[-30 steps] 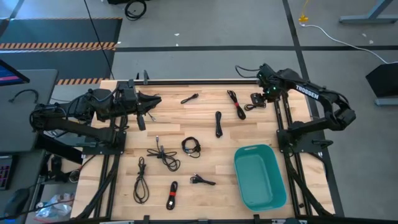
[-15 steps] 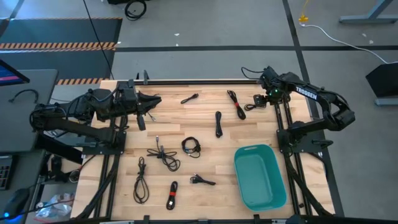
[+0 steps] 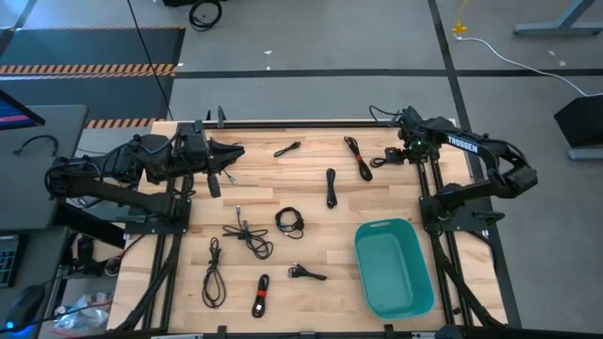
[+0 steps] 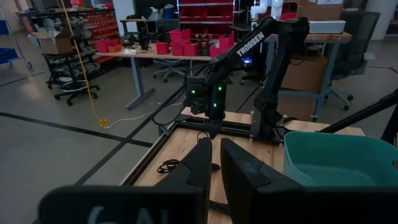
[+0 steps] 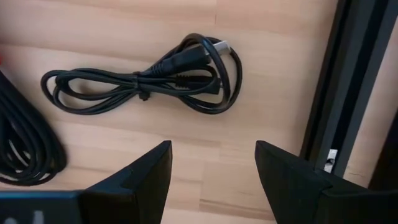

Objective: Pick and place USB-C Cables
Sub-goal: Put the black charger cable into the green bin

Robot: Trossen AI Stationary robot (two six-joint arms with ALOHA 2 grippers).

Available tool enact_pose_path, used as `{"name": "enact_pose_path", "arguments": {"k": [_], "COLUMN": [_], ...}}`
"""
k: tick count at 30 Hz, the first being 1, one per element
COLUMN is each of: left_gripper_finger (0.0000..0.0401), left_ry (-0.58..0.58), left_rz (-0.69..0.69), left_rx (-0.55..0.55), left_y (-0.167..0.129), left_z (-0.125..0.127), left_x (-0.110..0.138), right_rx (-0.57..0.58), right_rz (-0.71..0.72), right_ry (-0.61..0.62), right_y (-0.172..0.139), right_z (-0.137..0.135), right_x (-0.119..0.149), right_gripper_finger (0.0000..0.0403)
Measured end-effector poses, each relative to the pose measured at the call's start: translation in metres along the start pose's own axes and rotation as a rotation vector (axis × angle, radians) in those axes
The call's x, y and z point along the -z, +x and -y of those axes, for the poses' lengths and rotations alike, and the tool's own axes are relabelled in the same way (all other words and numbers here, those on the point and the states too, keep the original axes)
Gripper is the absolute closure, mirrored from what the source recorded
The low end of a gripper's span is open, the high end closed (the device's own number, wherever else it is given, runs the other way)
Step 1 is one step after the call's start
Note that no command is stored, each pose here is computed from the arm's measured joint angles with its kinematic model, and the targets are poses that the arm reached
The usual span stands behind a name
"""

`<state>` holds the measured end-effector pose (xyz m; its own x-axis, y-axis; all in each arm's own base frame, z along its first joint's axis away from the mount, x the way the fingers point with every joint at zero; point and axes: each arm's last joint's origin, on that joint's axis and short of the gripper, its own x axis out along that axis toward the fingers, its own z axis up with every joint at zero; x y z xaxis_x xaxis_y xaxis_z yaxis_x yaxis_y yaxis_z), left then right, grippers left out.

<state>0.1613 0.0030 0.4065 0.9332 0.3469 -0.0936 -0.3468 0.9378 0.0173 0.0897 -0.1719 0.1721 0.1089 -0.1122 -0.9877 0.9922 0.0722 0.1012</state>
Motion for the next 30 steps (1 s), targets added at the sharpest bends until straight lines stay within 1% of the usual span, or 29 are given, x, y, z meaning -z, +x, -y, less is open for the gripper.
{"name": "enact_pose_path", "arguments": {"k": [7, 15, 23, 26, 30], "left_gripper_finger": [0.0360, 0.0360, 0.0360, 0.0360, 0.0360], "left_ry": [0.000, 0.000, 0.000, 0.000, 0.000], "left_rz": [0.000, 0.000, 0.000, 0.000, 0.000], "left_rx": [0.000, 0.000, 0.000, 0.000, 0.000], "left_y": [0.000, 0.000, 0.000, 0.000, 0.000], "left_z": [0.000, 0.000, 0.000, 0.000, 0.000], "left_x": [0.000, 0.000, 0.000, 0.000, 0.000], "right_rx": [-0.007, -0.035, -0.052, -0.073, -0.077], "right_rz": [0.019, 0.081, 0.087, 0.091, 0.092], "right_ry": [0.011, 0.027, 0.054, 0.075, 0.079], "right_y": [0.003, 0.002, 0.002, 0.002, 0.002], "right_z": [0.002, 0.001, 0.000, -0.001, -0.001], "right_x": [-0.001, -0.008, -0.009, -0.010, -0.010], "right_gripper_finger": [0.0167, 0.0167, 0.0169, 0.0184, 0.0234]}}
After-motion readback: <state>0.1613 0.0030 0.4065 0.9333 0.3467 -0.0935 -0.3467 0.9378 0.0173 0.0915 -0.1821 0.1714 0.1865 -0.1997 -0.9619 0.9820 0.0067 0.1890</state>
